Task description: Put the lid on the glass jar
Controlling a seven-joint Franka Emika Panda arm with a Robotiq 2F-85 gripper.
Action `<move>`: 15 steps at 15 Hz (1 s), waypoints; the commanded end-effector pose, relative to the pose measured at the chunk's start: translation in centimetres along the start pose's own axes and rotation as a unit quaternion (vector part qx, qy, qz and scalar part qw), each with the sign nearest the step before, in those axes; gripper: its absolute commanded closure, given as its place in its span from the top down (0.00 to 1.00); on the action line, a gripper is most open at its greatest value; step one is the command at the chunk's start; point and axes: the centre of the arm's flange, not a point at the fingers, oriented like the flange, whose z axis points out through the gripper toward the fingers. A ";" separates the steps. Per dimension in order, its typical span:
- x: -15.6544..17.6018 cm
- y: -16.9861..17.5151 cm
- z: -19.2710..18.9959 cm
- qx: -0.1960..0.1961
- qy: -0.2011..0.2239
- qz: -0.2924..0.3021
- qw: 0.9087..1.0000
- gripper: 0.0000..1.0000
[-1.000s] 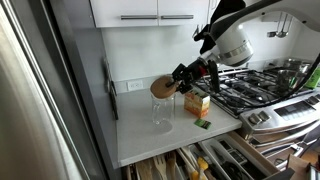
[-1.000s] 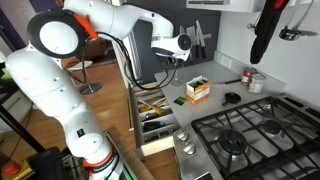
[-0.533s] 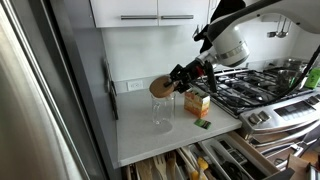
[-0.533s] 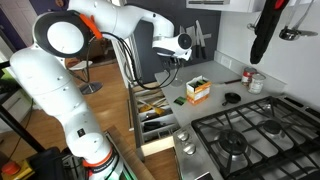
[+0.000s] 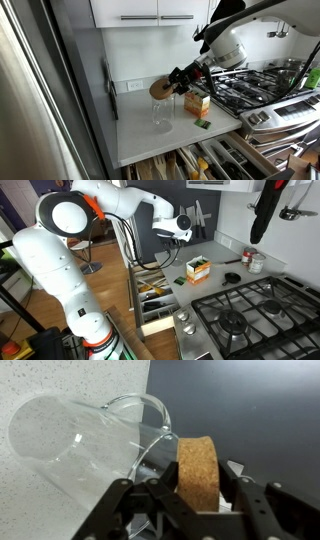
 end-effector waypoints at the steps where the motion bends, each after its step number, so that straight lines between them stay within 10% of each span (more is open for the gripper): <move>1: 0.5 -0.3 0.2 -0.014 0.003 0.006 1.000 0.18; 5: 0.6 -0.3 0.0 -0.018 0.003 0.009 1.000 0.18; 9: 1.0 -0.7 -0.4 -0.031 -0.004 0.004 1.000 0.69; 15: 1.2 -1.4 -1.0 -0.047 -0.010 -0.001 0.999 1.00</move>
